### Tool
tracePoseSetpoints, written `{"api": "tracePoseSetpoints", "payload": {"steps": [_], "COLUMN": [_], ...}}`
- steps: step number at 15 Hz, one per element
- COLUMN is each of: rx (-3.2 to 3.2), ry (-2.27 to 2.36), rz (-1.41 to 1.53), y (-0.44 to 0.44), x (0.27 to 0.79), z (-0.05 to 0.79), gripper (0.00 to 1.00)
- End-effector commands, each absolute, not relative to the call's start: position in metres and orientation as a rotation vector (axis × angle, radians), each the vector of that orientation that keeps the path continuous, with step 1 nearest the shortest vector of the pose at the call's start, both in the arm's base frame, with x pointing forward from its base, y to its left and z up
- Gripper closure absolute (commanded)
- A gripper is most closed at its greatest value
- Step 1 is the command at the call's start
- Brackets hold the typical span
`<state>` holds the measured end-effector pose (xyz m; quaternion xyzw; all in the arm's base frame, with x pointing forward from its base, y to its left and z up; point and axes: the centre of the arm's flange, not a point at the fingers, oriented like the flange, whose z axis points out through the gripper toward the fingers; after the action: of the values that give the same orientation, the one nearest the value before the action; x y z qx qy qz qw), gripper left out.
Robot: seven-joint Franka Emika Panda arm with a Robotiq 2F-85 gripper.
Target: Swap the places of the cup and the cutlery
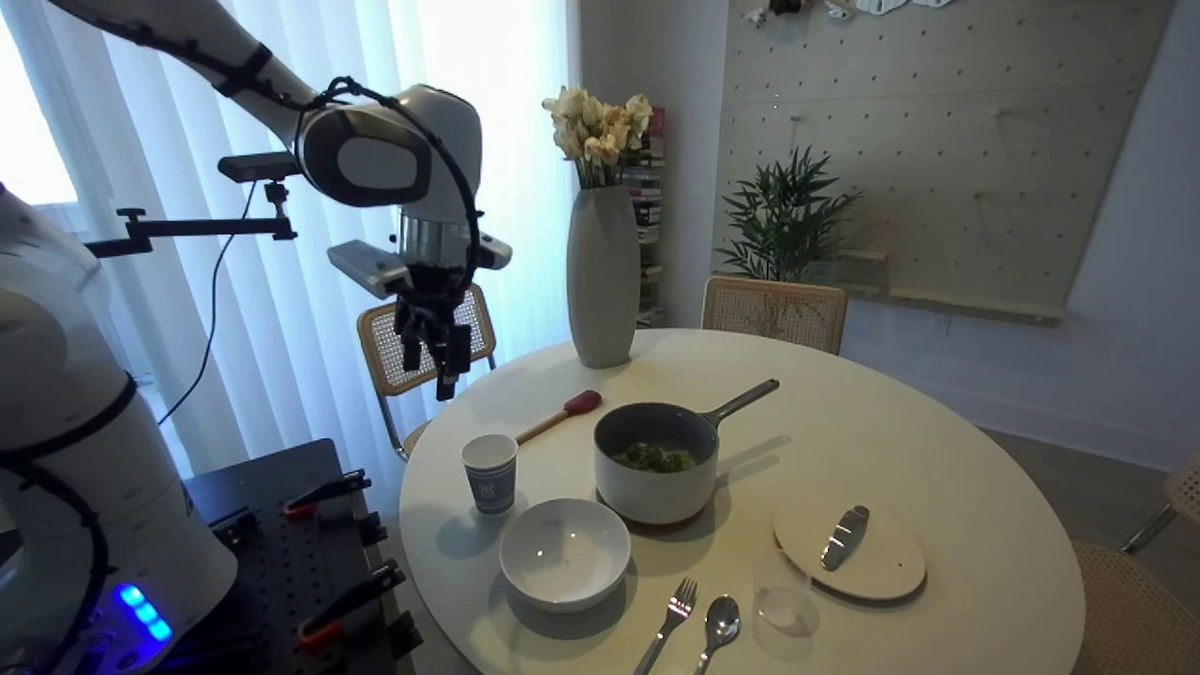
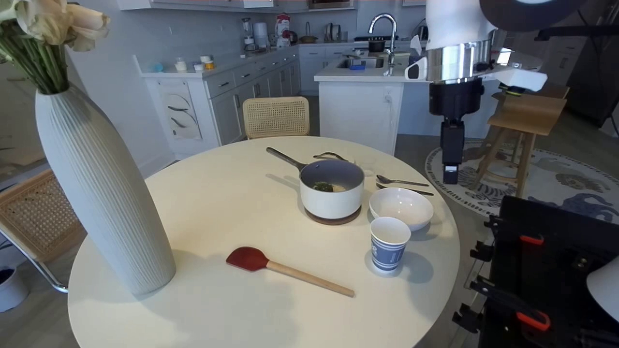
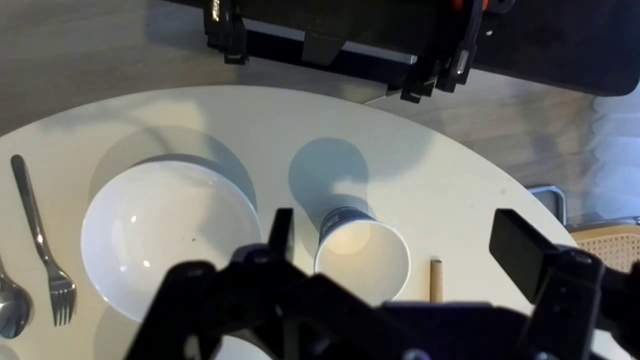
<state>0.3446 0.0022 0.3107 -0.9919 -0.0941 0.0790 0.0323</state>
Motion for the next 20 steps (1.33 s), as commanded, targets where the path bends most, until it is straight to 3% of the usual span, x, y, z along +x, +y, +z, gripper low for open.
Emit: {"api": "tracePoseSetpoints", "payload": {"steps": [1,7,20], "rx": [-3.080,-3.091,-3.116], "ry": [-0.260,-0.230,-0.227], "rz": [0.116,-0.057,0.083], "y": [0.009,0.017,0.046], "x": [0.339,0.354,0.351], "z": [0.285,0.264,0.204], "gripper": [0.00,0.00,0.00]}}
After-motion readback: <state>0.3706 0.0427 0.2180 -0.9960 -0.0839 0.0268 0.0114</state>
